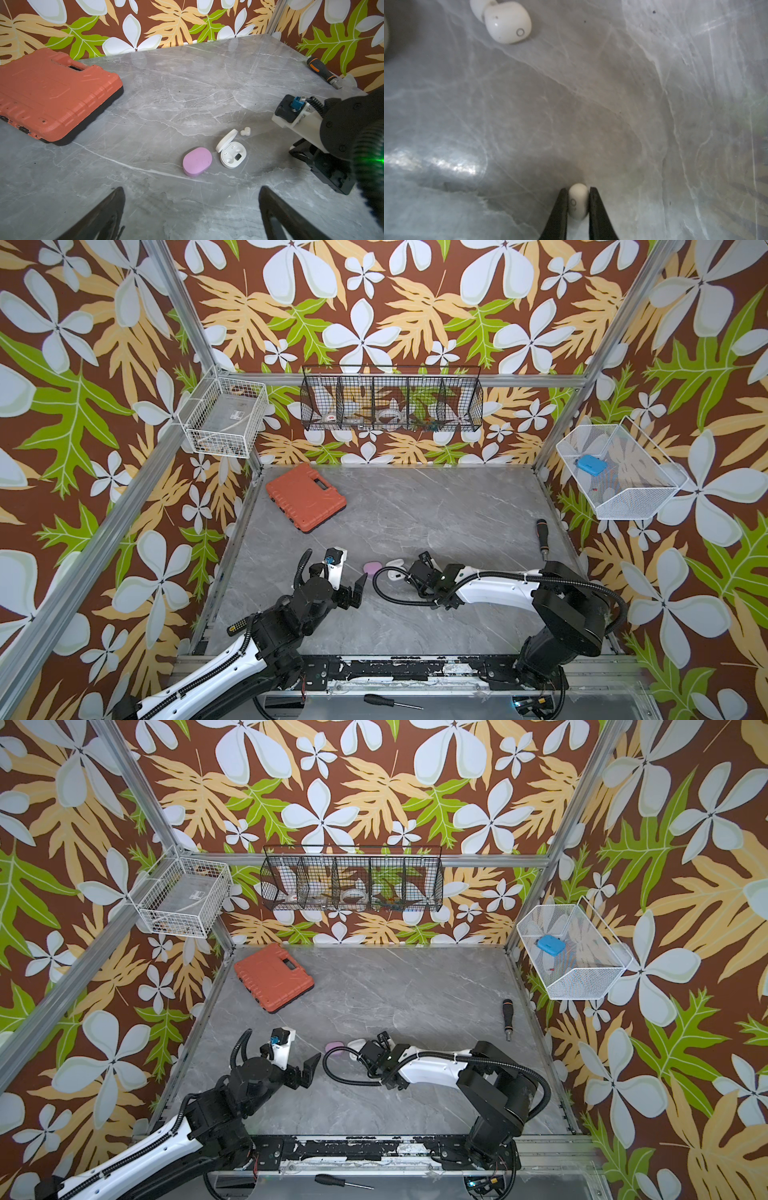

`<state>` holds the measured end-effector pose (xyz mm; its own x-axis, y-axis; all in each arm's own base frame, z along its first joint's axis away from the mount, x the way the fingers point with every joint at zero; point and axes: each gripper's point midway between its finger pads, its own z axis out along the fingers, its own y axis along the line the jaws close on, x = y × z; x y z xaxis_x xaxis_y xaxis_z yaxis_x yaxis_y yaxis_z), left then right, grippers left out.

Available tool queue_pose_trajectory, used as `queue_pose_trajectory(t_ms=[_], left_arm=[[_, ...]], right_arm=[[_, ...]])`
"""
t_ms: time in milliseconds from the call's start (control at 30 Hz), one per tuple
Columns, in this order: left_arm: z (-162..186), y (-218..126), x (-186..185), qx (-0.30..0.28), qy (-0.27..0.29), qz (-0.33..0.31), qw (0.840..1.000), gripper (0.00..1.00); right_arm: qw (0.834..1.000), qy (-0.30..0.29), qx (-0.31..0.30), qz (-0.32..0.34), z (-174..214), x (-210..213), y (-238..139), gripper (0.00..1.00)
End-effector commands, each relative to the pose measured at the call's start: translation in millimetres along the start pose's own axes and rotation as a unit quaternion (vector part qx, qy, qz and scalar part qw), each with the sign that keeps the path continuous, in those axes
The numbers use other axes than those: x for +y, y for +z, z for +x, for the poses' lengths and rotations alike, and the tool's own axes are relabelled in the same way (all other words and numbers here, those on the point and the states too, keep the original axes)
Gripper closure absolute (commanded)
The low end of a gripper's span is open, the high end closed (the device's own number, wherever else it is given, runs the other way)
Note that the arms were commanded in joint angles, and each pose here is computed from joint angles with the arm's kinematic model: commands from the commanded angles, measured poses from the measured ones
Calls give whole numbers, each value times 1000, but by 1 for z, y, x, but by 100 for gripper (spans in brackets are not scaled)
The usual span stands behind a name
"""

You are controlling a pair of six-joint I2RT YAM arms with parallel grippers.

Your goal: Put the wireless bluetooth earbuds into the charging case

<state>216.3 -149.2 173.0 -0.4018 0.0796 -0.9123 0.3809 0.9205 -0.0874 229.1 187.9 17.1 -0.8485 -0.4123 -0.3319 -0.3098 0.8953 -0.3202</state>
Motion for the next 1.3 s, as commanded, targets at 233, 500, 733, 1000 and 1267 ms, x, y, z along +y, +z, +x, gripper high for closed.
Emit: queue_pose_trajectory(t_ms=[233,500,733,1000,1267], left_arm=[[-6,0,-3,-13,-5,7,1000,0],[-7,0,-3,-15,-5,8,1000,0],[-7,-1,-3,-16,-5,10,1000,0],[-7,-1,-4,-16,-5,12,1000,0],[-7,-1,-4,-16,-4,12,1000,0]], right_arm=[[999,1,20,-41,9,9,-9,83],[998,6,14,-64,5,17,-11,83],[997,10,4,-81,-4,23,-15,83],[994,12,-7,-107,-18,35,-20,83],[989,17,-18,-143,-35,48,-23,83]])
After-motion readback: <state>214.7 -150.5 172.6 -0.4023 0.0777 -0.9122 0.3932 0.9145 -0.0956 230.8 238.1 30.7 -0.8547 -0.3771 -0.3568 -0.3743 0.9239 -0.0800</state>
